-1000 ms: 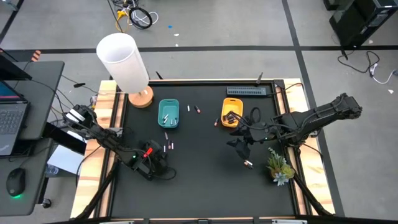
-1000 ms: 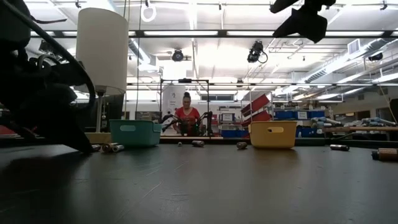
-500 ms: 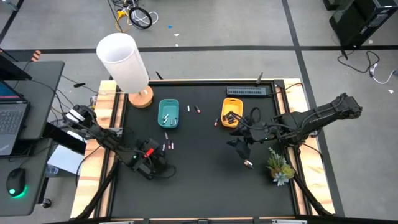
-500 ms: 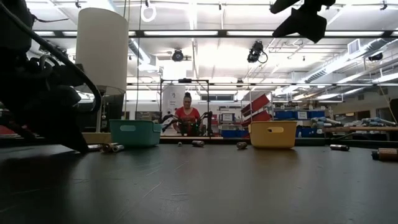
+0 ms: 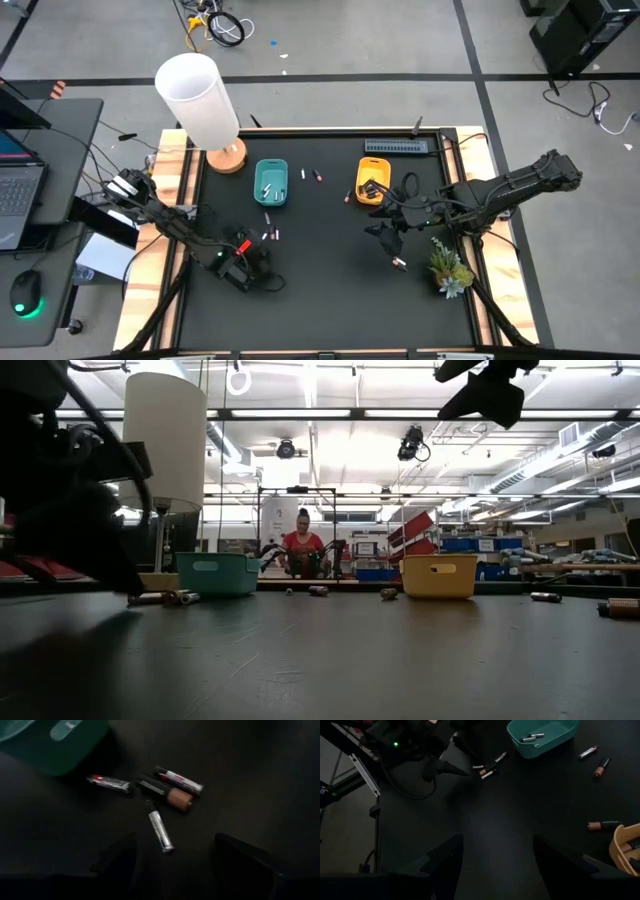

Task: Sort batteries
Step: Put the silver battery into the blue bin

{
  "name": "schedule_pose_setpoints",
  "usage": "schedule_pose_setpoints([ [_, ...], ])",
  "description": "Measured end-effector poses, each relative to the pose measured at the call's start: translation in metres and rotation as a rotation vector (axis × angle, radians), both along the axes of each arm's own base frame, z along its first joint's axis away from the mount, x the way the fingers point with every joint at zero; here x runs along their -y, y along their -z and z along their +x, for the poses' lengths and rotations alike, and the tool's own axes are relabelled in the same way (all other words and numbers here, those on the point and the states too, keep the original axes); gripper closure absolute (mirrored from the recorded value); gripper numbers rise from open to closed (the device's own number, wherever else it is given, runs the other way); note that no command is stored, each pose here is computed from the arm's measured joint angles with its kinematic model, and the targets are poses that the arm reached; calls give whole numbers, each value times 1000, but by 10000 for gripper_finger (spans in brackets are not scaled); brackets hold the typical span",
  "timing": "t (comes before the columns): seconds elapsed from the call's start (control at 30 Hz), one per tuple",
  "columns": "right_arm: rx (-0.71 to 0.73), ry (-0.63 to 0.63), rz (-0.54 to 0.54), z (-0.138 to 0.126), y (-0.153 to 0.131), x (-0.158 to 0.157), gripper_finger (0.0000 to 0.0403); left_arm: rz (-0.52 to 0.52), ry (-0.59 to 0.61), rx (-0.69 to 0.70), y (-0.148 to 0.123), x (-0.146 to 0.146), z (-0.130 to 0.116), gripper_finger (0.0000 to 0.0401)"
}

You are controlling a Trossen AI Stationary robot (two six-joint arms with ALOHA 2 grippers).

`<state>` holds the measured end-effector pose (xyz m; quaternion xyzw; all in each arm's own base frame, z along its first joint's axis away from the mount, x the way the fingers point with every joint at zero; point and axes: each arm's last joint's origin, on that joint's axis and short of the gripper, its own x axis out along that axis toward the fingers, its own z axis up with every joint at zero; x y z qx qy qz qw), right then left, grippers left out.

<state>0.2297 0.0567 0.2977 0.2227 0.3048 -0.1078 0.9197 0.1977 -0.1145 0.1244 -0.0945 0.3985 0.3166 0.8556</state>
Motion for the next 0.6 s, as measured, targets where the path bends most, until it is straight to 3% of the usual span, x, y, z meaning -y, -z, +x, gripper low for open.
schedule_pose_setpoints([
  [0.3, 13, -12, -4, 1, -1, -1, 156, -37, -209, 136, 16, -6, 2, 122],
  [0.43, 17, -28, -3, 0, -1, -5, 156, -44, -233, 217, 29, -6, 4, 123],
  [0.6, 16, -47, 0, -1, -1, -9, 156, 35, -236, 260, 40, -2, 2, 148],
])
